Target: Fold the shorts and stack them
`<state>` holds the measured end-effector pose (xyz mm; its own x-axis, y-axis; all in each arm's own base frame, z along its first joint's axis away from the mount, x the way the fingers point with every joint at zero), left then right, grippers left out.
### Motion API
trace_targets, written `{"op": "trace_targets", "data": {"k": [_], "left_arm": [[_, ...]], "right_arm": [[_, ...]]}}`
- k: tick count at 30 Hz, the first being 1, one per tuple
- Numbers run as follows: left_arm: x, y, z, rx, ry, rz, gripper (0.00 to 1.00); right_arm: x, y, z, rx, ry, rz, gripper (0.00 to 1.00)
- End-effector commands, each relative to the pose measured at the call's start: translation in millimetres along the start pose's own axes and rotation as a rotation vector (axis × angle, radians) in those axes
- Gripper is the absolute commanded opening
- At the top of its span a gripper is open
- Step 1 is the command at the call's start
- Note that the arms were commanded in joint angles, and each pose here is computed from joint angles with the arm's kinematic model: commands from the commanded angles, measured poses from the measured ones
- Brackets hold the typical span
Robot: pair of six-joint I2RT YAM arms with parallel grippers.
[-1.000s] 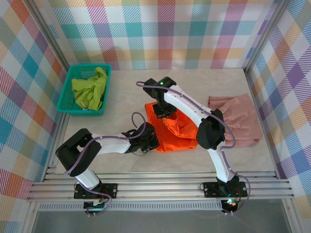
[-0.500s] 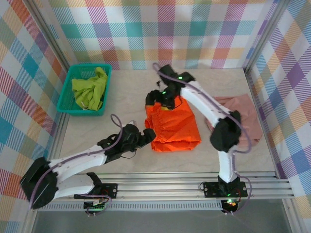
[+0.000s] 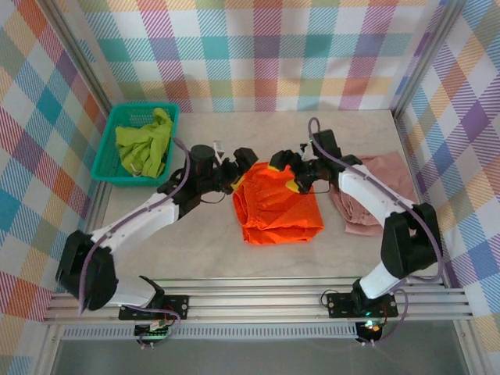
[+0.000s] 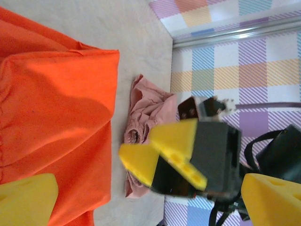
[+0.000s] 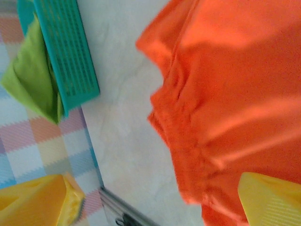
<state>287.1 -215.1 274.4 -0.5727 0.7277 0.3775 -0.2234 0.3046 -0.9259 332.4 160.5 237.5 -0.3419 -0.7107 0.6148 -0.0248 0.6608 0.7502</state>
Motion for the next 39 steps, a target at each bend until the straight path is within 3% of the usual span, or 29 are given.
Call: {"op": "trace_targets", "data": {"k": [1, 7, 14, 25, 29, 33, 39], "left_arm": [[-20, 3, 12, 0.015, 0.079, 0.028, 1.00], [-55, 33, 36, 0.021, 0.122, -0.006, 1.00], [-79, 76, 54, -0.025, 0.157, -0.136, 1.00], [-59, 173, 75, -0.011, 0.116, -0.361, 1.00], [-55, 192, 83, 0.000, 0.116, -0.393, 1.00], [-50, 185, 84, -0.005, 0.106, -0.378, 1.00], [-37, 109, 66, -0.086, 0.075, -0.272, 1.00]], "right_arm": [[9, 17, -46, 0.061, -0.112, -0.104, 0.94], [-33, -17, -94, -0.036, -0.048, -0.124, 0.94], [-70, -39, -116, -0.076, -0.018, -0.102, 0.94], [-113, -90, -130, -0.127, -0.004, -0.042, 0.94], [-120, -103, -123, -0.145, 0.005, -0.016, 0.94], [-120, -104, -121, -0.129, 0.005, -0.023, 0.94], [-65, -49, -122, 0.043, -0.095, -0.117, 0.97]]}}
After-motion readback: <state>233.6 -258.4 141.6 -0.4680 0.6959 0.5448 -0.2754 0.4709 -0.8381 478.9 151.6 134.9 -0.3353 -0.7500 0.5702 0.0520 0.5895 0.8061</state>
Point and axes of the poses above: each hand's point on the last joint's axis, 136 mm out from that joint toward the fingers, its own x axis back along the fingers, its own y axis along the line the jaws close on, z = x × y, the point moved 10 cm from there along x, back along the fingers, and after that the axes turned 13 degrees about x, right-handed, at the moved point
